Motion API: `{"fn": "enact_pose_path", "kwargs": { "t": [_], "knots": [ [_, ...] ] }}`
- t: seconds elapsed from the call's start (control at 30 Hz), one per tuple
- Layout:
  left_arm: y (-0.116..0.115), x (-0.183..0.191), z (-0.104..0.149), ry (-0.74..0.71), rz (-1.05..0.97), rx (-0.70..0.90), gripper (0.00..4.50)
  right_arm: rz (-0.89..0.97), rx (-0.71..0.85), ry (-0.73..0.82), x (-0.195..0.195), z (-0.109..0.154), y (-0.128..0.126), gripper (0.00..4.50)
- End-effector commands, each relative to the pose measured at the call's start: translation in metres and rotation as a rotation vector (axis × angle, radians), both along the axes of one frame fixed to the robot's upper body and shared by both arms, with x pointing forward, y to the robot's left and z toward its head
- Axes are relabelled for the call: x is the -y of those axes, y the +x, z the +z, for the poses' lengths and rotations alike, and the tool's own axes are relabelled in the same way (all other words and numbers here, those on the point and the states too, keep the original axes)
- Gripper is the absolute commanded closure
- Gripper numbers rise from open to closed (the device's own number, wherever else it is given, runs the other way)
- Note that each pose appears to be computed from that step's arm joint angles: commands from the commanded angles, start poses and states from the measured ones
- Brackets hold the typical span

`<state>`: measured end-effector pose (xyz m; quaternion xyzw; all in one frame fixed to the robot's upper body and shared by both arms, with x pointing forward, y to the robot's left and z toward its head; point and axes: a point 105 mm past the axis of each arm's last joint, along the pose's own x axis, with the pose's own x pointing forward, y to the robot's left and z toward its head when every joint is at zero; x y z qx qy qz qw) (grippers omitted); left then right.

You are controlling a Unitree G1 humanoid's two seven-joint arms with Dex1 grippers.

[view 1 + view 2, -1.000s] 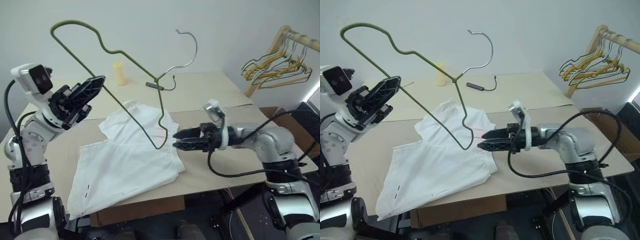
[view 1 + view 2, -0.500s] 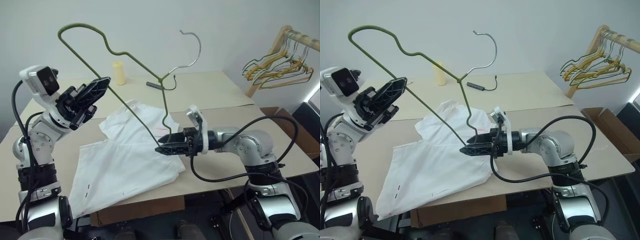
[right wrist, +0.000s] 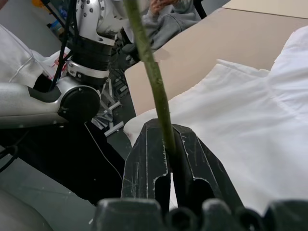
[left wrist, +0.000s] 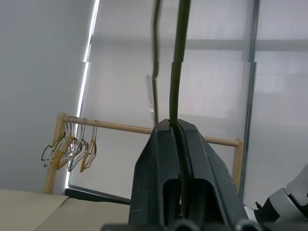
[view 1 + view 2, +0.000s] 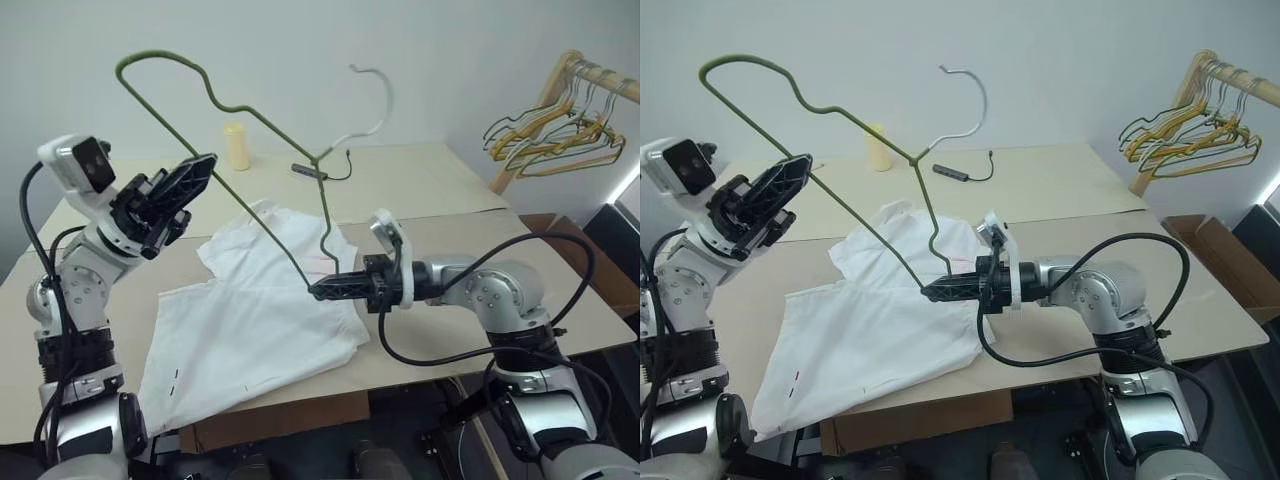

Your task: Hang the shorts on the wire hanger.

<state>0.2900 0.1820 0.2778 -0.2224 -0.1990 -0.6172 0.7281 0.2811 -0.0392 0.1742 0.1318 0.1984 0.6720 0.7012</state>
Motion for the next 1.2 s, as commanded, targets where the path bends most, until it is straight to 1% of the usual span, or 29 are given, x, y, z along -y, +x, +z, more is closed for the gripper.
{"fn": "enact_pose_path", "kwargs": {
  "t": [0.03, 0.1, 0.2, 0.23, 0.33, 0.43, 0.53, 0.63, 0.8, 0.9, 0.93, 1.0, 1.13, 1.2],
  "knots": [
    [0.000, 0.009, -0.007, 0.058, 0.000, 0.010, 3.79, -0.045, 0.035, 0.049, 0.005, 0.014, 0.007, 4.50],
    [0.006, 0.013, -0.021, 0.134, 0.050, -0.018, 3.12, -0.060, 0.038, 0.065, 0.008, 0.017, 0.008, 4.50],
    [0.017, 0.016, -0.048, 0.331, 0.147, -0.063, 2.17, -0.094, 0.037, 0.090, 0.015, 0.022, 0.010, 4.50],
    [0.018, 0.015, -0.054, 0.369, 0.161, -0.067, 1.83, -0.102, 0.037, 0.092, 0.016, 0.023, 0.010, 4.50],
    [0.019, 0.004, -0.077, 0.533, 0.225, -0.089, 0.87, -0.169, -0.003, 0.083, 0.037, 0.022, 0.011, 4.50],
    [0.014, -0.007, -0.096, 0.709, 0.252, -0.071, 0.03, -0.230, -0.098, 0.038, 0.064, 0.012, 0.006, 4.50],
    [0.007, -0.009, -0.104, 0.814, 0.243, -0.033, 0.03, -0.281, -0.227, -0.027, 0.088, -0.004, 0.000, 4.50],
    [0.003, -0.004, -0.106, 0.867, 0.232, -0.009, 0.03, -0.364, -0.359, -0.130, 0.116, -0.027, -0.007, 4.50],
    [-0.005, 0.003, -0.105, 0.901, 0.176, 0.019, 0.03, -0.432, -0.631, -0.223, 0.158, -0.058, -0.029, 4.50],
    [-0.009, 0.007, -0.106, 0.927, 0.151, 0.037, 0.03, -0.483, -0.684, -0.225, 0.180, -0.068, -0.034, 4.50],
    [-0.009, 0.007, -0.106, 0.929, 0.148, 0.035, 0.03, -0.493, -0.699, -0.248, 0.185, -0.071, -0.035, 4.50],
    [-0.008, 0.007, -0.106, 0.929, 0.146, 0.032, 0.03, -0.489, -0.722, -0.271, 0.189, -0.074, -0.037, 4.50],
    [-0.008, 0.010, -0.105, 0.922, 0.140, 0.032, 0.03, -0.460, -0.844, -0.240, 0.193, -0.080, -0.042, 4.50],
    [-0.008, 0.010, -0.106, 0.925, 0.147, 0.031, 0.03, -0.448, -0.871, -0.237, 0.192, -0.084, -0.041, 4.50]
  ]
}}
